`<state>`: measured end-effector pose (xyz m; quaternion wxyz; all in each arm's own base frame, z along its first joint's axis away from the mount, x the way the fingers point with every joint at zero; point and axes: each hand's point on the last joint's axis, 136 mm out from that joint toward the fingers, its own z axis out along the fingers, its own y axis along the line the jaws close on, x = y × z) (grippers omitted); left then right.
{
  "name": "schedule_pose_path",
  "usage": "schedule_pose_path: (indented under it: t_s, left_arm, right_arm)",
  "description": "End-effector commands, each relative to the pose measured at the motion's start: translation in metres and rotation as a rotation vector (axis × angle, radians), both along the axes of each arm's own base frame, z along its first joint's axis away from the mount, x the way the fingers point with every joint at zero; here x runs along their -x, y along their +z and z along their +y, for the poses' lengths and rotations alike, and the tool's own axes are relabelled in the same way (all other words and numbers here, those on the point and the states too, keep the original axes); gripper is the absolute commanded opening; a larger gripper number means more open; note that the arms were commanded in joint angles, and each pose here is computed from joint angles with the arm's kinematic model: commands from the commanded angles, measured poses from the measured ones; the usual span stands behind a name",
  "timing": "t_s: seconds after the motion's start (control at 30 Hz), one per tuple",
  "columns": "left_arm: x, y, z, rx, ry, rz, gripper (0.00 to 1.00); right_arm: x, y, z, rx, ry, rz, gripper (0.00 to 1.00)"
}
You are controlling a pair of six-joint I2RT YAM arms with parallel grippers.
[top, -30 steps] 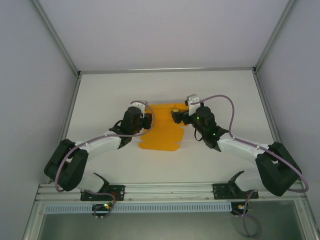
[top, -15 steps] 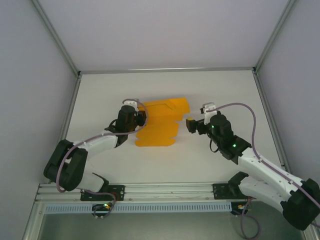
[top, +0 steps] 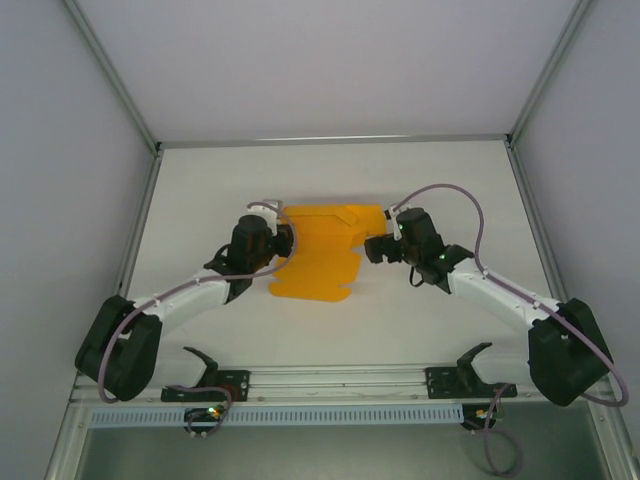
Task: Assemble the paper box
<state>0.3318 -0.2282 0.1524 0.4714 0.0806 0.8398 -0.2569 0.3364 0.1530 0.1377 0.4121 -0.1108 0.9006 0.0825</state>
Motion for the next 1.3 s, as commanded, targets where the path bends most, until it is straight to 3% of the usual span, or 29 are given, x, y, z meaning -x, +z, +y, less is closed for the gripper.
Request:
schedule_pose_path:
  t_s: [0.0, 0.1, 0.2, 0.33, 0.5, 0.6, 1.0, 1.27]
  left_arm:
    - [0.000, 0.003, -0.002, -0.044, -0.011, -0.035, 0.00]
    - [-0.003, 0.003, -0.005, -0.069, 0.001, -0.032, 0.00]
    - [-0.003, 0.004, -0.011, -0.097, -0.017, -0.037, 0.00]
    - [-0.001, 0.005, -0.018, -0.119, -0.027, -0.051, 0.00]
    - [-0.001, 0.007, -0.022, -0.121, -0.022, -0.050, 0.00]
    - [-0.002, 0.004, -0.022, -0.137, -0.020, -0.042, 0.00]
    - [-0.002, 0.002, -0.012, -0.146, 0.032, -0.042, 0.00]
    - [-0.006, -0.006, 0.000, -0.107, 0.060, -0.007, 0.00]
  right_arm:
    - [-0.004, 0.019, 0.022, -0.073, 0.081, -0.044, 1.00]
    - [-0.001, 0.019, 0.042, -0.118, 0.145, -0.036, 1.00]
    - [-0.004, 0.009, 0.050, -0.077, 0.149, -0.001, 1.00]
    - [-0.012, -0.003, 0.050, 0.108, 0.117, 0.021, 1.00]
    - [-0.029, 0.003, 0.052, 0.391, 0.008, -0.111, 1.00]
    - [-0.033, 0.008, 0.052, 0.462, -0.025, -0.158, 1.00]
    - [-0.016, 0.030, 0.047, 0.295, 0.016, -0.227, 1.00]
    - [0.028, 0.060, 0.028, 0.091, 0.096, -0.300, 0.99]
